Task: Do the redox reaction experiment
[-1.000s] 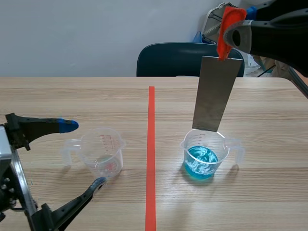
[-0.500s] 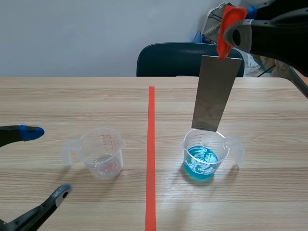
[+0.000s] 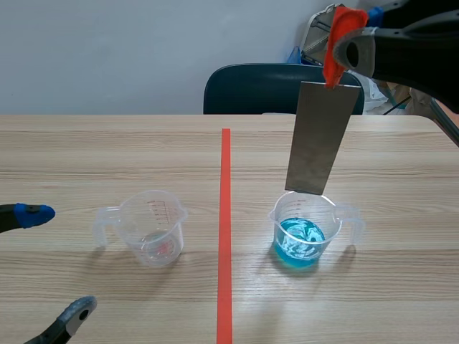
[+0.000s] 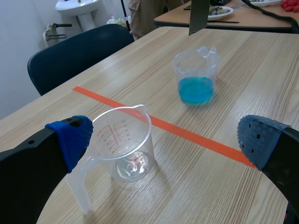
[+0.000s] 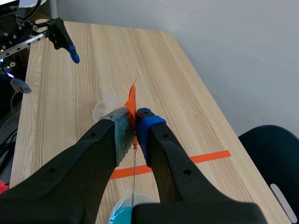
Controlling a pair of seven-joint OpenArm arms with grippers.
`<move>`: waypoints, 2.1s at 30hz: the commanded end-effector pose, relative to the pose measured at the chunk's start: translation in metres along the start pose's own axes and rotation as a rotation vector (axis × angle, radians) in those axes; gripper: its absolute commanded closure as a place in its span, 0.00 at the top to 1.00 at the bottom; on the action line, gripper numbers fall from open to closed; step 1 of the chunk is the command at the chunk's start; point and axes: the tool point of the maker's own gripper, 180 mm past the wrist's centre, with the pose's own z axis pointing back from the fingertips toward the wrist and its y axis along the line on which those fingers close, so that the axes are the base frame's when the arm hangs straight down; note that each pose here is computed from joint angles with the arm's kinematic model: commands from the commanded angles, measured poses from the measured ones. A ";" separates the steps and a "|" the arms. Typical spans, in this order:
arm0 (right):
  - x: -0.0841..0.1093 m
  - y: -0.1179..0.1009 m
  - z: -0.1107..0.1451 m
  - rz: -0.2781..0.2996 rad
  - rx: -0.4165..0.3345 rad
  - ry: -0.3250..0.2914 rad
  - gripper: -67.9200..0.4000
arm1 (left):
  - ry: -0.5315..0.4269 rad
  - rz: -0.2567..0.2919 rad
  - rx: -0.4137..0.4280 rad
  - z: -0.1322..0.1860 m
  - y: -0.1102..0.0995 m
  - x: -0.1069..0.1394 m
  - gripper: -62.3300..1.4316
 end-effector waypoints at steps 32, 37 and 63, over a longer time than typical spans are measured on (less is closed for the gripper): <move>0.012 -0.005 0.002 0.022 -0.004 -0.030 0.02 | -0.052 -0.046 -0.018 0.007 0.010 0.014 1.00; 0.013 -0.005 0.002 0.022 -0.004 -0.037 0.02 | -0.038 -0.067 -0.001 0.014 0.019 0.008 1.00; 0.014 -0.005 0.002 0.023 -0.004 -0.043 0.01 | -0.019 -0.089 0.040 0.046 0.034 -0.007 1.00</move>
